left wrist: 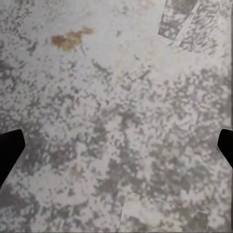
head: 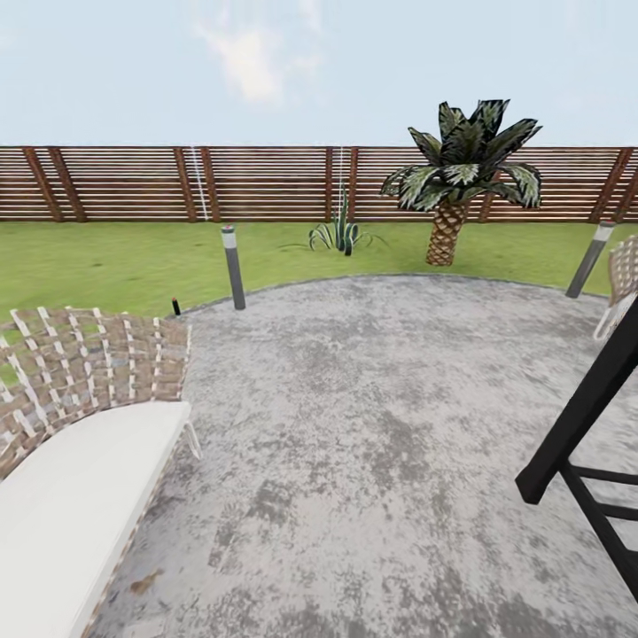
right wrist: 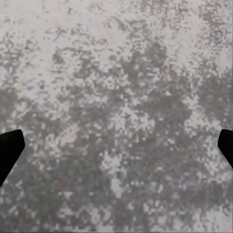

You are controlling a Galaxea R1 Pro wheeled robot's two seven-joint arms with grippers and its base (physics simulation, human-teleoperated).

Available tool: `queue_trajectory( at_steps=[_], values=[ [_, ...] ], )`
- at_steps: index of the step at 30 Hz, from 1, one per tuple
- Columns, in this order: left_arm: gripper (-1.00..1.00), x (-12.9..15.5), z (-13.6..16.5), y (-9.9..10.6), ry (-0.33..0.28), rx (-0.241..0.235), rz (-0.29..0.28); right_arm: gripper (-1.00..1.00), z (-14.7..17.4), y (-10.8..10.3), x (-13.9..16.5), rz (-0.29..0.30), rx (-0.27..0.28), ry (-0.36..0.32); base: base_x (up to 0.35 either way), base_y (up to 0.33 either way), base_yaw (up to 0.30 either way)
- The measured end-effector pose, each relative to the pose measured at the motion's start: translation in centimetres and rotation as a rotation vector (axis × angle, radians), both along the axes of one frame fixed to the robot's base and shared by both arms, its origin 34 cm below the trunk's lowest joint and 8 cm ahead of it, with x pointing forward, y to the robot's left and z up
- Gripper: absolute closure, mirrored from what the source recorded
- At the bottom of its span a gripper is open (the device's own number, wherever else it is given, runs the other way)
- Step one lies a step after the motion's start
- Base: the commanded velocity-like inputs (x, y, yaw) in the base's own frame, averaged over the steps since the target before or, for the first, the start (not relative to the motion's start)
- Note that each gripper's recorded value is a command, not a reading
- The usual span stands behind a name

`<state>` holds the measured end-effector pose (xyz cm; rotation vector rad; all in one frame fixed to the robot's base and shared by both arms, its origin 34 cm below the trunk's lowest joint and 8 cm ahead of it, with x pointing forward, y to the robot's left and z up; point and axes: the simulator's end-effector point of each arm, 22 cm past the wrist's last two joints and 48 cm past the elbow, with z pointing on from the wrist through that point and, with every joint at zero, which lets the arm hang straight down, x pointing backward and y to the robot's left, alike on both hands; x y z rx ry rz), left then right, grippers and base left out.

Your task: In the garden, pick up the pesticide atomizer on the floor and spray pesticide onto both trees until each tree trunk is fully covered.

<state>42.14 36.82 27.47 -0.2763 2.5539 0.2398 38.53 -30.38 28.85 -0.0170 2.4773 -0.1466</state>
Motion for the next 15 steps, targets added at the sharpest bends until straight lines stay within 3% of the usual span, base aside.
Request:
queue_trajectory(
  at_steps=[15],
  values=[
    [-1.00, 0.00, 0.00, 0.00, 0.000, 0.000, 0.000, -1.00, 0.00, 0.00, 0.00, 0.000, 0.000, 0.000, 0.340, 0.000, 0.000]
  ],
)
